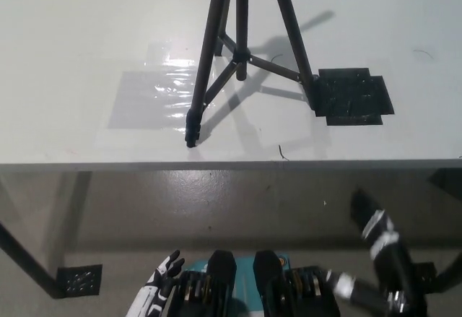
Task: A tripod lies near the right hand side of the table and the robot grab a leg of the tripod using its right hand and put it up right.
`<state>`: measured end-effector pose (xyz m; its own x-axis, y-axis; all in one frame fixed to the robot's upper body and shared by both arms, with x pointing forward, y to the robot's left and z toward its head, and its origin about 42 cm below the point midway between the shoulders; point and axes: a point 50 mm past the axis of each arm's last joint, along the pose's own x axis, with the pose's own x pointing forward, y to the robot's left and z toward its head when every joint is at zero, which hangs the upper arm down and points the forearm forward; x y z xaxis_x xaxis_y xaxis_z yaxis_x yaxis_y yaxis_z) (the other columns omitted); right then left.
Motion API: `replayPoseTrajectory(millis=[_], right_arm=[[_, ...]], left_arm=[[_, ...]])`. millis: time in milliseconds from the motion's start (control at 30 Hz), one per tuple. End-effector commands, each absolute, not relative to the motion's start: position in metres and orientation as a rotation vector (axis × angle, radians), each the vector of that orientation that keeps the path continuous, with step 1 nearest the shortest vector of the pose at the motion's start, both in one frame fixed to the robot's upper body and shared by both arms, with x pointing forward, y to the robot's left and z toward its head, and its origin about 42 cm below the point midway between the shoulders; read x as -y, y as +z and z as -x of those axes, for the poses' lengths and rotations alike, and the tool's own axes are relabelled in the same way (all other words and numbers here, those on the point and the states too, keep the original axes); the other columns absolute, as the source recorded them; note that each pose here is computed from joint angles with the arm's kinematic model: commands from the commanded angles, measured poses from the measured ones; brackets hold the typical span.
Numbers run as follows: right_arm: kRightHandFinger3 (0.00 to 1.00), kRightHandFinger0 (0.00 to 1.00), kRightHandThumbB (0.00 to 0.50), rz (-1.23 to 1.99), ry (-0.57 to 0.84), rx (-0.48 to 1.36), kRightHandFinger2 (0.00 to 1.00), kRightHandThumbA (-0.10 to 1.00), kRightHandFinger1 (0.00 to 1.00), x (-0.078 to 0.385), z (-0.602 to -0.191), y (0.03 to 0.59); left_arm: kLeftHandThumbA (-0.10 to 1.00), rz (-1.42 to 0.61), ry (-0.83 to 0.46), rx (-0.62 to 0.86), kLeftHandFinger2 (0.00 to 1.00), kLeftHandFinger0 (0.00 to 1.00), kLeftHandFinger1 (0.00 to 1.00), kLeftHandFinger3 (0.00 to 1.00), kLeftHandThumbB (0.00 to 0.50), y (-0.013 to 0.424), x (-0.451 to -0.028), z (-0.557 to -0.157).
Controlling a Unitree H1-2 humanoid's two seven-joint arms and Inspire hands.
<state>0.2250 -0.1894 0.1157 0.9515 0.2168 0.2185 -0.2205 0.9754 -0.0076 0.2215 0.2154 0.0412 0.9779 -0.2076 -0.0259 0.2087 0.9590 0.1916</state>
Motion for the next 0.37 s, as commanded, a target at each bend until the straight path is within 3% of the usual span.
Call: replayPoseTrajectory(millis=[0, 333], right_arm=[[1.00, 1.00, 0.500, -0.001, 0.331, 0.501, 1.00, 1.00, 1.00, 0.161, -0.196, 0.141], [1.00, 1.00, 0.500, 0.044, 0.276, 0.268, 1.00, 1.00, 1.00, 0.169, -0.205, 0.076]], left_arm=[[1.00, -0.204, -0.227, 0.077, 1.00, 1.00, 1.00, 1.00, 0.371, 0.051, -0.214, -0.223], [1.00, -0.192, -0.230, 0.068, 1.00, 1.00, 1.00, 1.00, 0.384, 0.051, -0.212, -0.224]])
